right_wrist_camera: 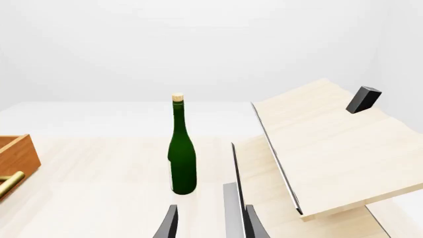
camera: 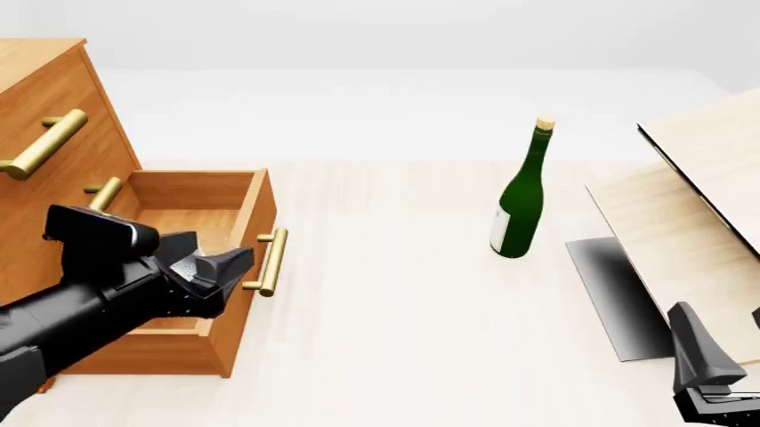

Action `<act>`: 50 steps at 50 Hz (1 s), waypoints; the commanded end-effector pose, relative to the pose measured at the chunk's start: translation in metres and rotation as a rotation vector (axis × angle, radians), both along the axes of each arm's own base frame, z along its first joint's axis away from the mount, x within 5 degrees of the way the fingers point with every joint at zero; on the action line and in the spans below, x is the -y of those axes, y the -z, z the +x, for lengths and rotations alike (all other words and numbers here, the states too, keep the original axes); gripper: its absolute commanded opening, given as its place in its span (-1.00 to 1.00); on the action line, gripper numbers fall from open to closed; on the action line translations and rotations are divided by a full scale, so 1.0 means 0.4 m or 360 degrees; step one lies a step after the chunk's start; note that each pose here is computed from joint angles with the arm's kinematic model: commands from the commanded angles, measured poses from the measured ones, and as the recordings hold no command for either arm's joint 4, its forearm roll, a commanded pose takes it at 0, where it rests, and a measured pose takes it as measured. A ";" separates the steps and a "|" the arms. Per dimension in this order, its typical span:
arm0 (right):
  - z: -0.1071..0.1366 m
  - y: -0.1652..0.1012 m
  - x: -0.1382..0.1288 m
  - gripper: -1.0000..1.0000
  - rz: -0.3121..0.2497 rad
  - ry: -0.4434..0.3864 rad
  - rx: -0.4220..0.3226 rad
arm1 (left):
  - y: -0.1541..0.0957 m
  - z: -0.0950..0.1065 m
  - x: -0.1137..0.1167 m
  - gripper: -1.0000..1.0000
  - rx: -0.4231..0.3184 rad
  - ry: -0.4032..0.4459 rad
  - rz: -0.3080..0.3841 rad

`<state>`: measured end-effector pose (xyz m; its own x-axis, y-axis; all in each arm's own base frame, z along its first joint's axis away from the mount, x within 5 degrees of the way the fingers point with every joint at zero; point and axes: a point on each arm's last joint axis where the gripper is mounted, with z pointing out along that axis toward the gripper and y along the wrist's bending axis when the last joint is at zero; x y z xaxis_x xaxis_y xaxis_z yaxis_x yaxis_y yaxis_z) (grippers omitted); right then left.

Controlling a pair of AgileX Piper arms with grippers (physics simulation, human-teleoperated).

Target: Put the bowl in the bottom drawer of the cabinet and close it.

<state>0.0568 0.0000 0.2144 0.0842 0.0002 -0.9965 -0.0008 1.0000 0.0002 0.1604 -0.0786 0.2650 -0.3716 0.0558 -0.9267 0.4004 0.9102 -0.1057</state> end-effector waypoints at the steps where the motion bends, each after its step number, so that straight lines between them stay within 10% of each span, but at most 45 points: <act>1: 0.000 0.000 0.000 1.00 0.0000 0.0000 0.0001 | 0.001 0.001 0.017 1.00 -0.0008 0.0052 0.0007; 50: 0.000 0.000 0.000 1.00 0.0000 0.0000 0.0001 | 0.108 0.036 0.131 1.00 -0.0134 0.0328 0.0157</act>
<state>0.0568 0.0000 0.2144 0.0842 0.0002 -0.9964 -0.0008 1.0000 0.0002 0.1706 -0.1217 0.2342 -0.3872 0.2174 -0.8960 0.5629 0.8254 -0.0430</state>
